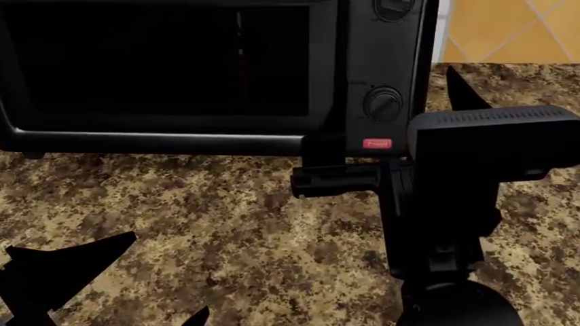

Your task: Decrease the toaster oven temperature.

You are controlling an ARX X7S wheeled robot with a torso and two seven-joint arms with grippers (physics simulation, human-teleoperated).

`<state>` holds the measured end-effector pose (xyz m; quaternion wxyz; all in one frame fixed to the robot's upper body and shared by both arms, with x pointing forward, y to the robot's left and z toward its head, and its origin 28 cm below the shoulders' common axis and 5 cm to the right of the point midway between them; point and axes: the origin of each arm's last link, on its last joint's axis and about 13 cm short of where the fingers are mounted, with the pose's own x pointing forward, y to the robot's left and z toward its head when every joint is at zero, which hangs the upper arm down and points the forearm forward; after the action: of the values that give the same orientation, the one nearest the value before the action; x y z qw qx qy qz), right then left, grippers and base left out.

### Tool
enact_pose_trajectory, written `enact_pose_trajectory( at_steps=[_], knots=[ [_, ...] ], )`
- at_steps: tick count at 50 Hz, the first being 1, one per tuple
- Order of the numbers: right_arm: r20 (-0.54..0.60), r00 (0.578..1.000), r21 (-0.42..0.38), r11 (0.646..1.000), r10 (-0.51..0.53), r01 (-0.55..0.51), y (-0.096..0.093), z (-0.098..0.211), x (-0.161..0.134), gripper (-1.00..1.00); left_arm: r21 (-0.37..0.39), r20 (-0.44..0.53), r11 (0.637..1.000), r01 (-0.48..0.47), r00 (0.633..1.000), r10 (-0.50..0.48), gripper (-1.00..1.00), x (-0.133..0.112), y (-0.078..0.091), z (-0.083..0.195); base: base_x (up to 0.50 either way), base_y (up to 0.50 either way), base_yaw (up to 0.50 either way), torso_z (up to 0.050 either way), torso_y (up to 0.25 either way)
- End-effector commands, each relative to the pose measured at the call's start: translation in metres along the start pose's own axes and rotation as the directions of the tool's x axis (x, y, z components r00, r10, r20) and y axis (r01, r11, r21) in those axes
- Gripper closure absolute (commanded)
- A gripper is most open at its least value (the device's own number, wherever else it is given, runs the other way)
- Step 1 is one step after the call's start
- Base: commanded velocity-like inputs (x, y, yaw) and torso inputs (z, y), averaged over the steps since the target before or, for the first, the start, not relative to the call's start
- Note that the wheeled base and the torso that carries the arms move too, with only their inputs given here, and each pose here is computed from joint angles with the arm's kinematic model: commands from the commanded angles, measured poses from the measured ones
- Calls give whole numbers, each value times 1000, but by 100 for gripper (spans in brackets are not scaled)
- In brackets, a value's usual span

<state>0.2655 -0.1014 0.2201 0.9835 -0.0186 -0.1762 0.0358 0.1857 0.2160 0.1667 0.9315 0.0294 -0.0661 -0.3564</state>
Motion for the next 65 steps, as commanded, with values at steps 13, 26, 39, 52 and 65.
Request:
enact_pose_trajectory(
  at_steps=[13, 26, 39, 52, 65],
  knots=[
    [11, 1000, 49, 999, 15, -16, 5, 33, -8, -100, -1, -5, 1000, 10, 1000, -10, -100, 2, 1, -1, 0, 0, 0, 0, 0],
    [-2, 1000, 138, 990, -28, 28, 2, 52, 1, -100, -5, -4, 1000, 12, 1000, -12, -100, 5, 4, -3, 0, 0, 0, 0, 0],
    [6, 999, 136, 990, -47, 45, 2, 57, 10, -100, -6, -7, 1000, 13, 1000, -13, -100, 7, 6, -6, 0, 0, 0, 0, 0],
    [-59, 995, 189, 978, -76, 86, 2, 60, 14, -100, -9, -11, 1000, 12, 1000, -12, -100, 8, 7, -10, 0, 0, 0, 0, 0],
    [-95, 990, 248, 961, -100, 121, -4, 59, 22, -100, -9, -10, 1000, 11, 1000, -11, -100, 7, 7, -11, 0, 0, 0, 0, 0]
  ],
)
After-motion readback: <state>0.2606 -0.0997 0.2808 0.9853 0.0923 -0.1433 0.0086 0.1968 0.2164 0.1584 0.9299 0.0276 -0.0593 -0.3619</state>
